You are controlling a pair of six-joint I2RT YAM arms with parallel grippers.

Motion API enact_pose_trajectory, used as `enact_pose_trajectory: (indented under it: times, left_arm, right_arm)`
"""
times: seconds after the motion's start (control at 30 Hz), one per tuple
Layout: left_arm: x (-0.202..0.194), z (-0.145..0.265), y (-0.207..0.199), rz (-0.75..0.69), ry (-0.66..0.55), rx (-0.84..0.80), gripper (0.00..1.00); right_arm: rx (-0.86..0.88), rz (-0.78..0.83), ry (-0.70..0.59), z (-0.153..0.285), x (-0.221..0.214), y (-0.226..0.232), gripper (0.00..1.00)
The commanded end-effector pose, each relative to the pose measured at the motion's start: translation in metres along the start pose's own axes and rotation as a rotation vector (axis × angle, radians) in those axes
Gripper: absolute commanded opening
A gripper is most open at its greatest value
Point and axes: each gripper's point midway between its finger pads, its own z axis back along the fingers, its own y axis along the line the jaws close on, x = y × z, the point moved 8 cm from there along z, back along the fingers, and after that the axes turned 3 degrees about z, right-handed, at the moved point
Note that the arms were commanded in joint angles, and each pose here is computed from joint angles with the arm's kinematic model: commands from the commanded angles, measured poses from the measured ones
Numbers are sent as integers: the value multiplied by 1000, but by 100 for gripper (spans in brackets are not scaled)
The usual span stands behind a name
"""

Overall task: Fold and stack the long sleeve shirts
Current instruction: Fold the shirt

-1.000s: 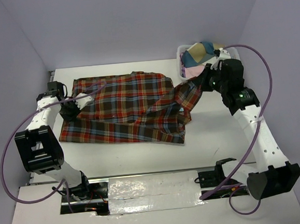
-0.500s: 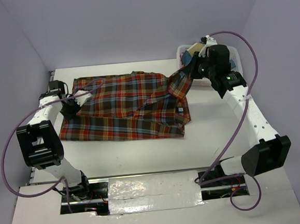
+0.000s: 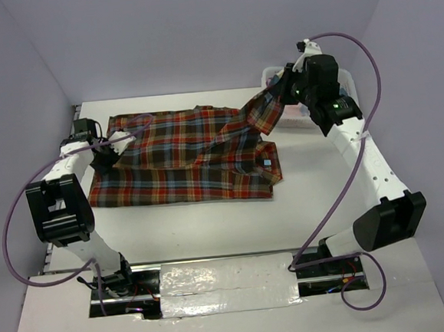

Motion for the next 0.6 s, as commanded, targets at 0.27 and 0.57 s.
enact_pose_trajectory:
  times: [0.27,0.57]
  left_arm:
    - [5,-20,0,58,9,34,44]
    - [108,61,-2,-17,-403,-19,64]
  right_arm:
    - [8,10,26,-29,-13,17,0]
    - [33,-93,170,-22,-33,43,0]
